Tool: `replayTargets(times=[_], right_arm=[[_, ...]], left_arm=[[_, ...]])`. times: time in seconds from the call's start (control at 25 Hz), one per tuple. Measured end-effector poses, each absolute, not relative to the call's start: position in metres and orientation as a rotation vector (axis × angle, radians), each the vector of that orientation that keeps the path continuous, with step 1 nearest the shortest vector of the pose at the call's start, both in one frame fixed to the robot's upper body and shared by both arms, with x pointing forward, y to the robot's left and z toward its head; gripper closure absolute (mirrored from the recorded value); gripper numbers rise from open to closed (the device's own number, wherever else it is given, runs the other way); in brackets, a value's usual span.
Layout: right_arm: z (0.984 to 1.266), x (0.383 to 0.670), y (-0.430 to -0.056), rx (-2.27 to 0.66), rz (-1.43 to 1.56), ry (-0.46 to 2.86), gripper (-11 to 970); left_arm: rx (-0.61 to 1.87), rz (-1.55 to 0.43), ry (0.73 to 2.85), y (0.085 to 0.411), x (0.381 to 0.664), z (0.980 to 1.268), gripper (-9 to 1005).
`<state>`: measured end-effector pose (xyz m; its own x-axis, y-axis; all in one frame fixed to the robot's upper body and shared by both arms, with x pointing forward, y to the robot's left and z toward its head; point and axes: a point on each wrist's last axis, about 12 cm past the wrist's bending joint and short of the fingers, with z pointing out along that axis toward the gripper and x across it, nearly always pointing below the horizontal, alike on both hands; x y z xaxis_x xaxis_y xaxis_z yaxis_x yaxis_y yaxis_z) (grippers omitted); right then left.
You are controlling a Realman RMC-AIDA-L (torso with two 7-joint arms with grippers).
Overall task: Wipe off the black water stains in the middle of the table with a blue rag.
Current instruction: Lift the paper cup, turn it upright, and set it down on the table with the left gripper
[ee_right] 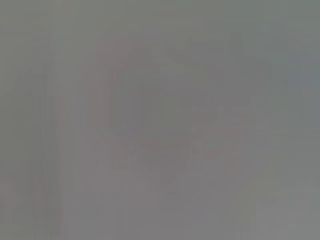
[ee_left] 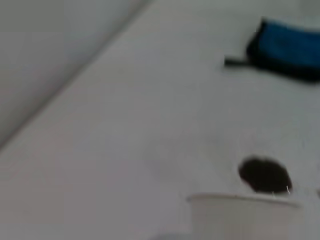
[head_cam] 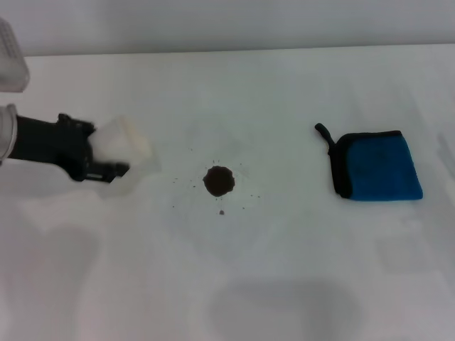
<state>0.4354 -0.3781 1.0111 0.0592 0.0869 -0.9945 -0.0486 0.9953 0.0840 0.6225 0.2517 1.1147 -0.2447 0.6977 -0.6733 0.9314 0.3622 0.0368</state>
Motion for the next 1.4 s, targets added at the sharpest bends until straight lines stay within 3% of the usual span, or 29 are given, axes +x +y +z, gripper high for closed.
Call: replayTargets(times=[0.32,0.68,0.92,1.4], right_arm=[[1.016,0.439,-0.382,0.02,0.115,1.495,88],[1.023,0.437,-0.393,0.008,0.121,1.474,88],[1.029,0.434,-0.402,0.029,0.134,1.444,87],[1.037,0.423,-0.41,0.044,0.138,1.386,88]], left_arm=[[1.233,-0.623,1.811,0.24,0.615,1.105,359],[1.01,-0.716,1.638,0.237,0.591,1.083,364],[0.864,-0.692,1.598,0.25,0.562,1.058,368],[0.796,-0.647,1.623,0.262,0.52,1.025,374]])
